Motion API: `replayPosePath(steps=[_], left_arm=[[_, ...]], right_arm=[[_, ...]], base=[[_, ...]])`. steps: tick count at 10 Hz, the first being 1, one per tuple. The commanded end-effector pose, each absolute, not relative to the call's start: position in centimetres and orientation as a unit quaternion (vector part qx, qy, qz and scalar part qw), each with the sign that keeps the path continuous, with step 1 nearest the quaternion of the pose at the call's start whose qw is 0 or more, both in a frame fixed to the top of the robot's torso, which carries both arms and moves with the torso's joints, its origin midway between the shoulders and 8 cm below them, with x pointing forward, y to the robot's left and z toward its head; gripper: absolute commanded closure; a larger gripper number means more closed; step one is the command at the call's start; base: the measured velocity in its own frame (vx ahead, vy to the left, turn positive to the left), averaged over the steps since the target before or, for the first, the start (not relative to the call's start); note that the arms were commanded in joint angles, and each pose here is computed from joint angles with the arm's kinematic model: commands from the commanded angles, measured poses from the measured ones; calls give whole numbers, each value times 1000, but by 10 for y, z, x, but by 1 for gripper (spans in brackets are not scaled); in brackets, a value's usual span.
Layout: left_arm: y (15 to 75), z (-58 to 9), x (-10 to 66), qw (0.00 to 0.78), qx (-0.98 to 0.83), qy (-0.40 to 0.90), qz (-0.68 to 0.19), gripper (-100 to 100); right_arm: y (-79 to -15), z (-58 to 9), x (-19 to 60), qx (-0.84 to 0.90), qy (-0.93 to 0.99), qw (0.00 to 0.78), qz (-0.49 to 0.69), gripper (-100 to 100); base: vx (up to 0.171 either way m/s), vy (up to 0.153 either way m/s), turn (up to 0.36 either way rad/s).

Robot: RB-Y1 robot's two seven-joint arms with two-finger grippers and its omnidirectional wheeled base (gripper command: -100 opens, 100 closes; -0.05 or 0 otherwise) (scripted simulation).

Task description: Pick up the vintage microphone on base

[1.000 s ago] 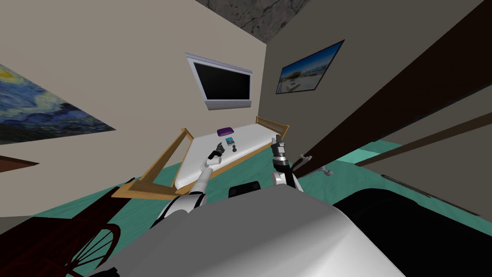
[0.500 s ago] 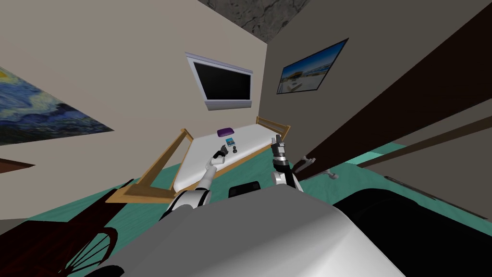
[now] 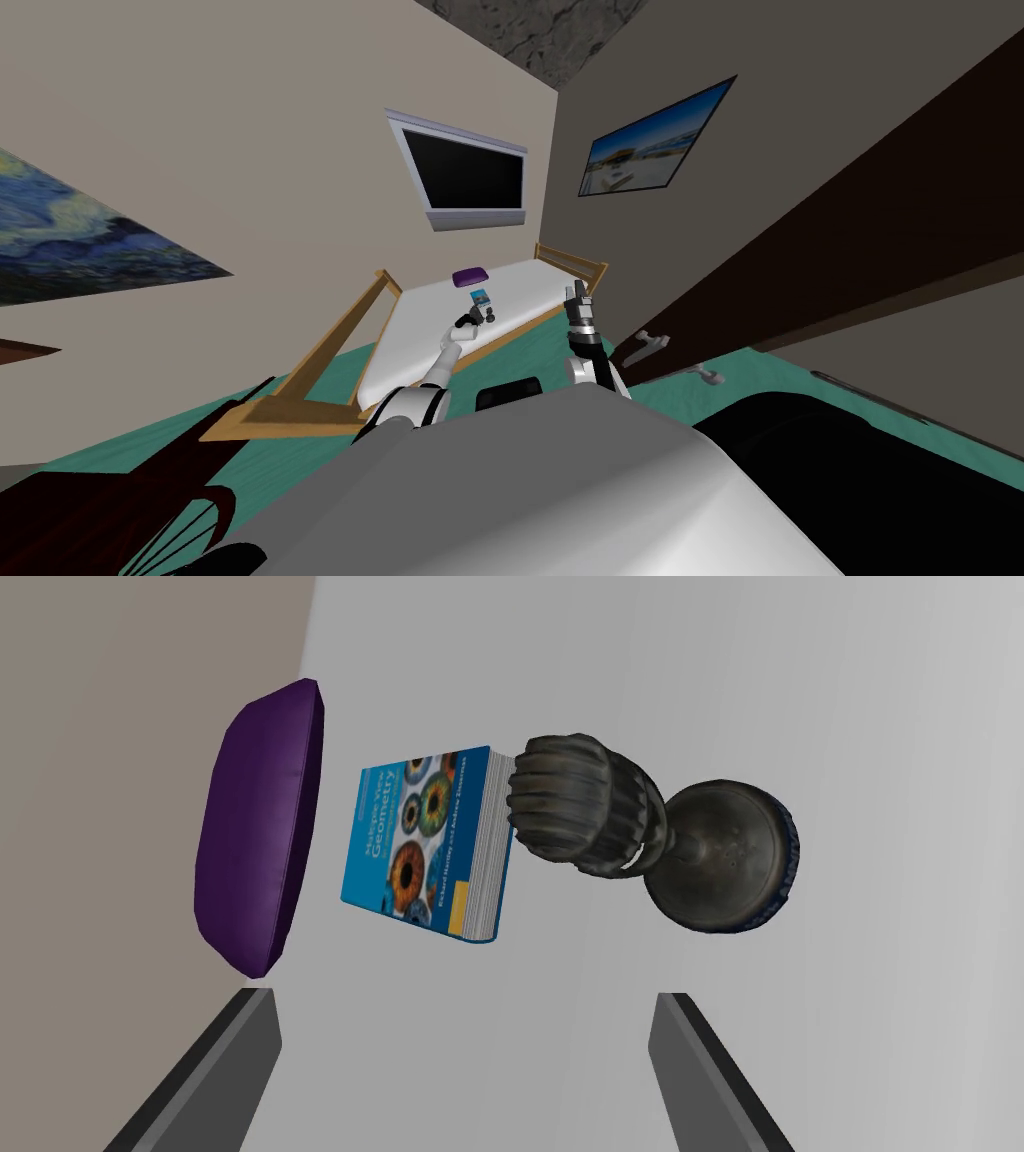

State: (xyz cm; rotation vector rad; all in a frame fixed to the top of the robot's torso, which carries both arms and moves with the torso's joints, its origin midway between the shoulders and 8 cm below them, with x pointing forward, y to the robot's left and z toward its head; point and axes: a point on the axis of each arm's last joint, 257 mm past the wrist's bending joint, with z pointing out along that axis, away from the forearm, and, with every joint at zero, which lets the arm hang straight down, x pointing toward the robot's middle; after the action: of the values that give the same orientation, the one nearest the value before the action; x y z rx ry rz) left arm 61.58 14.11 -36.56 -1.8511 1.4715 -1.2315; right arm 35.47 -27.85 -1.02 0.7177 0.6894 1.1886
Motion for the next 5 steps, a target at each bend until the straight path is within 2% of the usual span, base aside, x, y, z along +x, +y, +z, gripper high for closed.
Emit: replayPosePath(steps=[1, 4, 5], left_arm=[[132, -375, 612, 224, -680, 537, -446, -100], [79, -391, 594, 177, -691, 538, -448, -100], [79, -391, 594, 177, -691, 538, -448, -100]], right_arm=[[-278, -10, 355, 324, 311, 714, 537, 0], [-278, -10, 355, 324, 311, 714, 537, 0], [-278, -10, 355, 324, 311, 714, 537, 0]], base=[[73, 8, 0], [93, 26, 9], [78, 34, -2]])
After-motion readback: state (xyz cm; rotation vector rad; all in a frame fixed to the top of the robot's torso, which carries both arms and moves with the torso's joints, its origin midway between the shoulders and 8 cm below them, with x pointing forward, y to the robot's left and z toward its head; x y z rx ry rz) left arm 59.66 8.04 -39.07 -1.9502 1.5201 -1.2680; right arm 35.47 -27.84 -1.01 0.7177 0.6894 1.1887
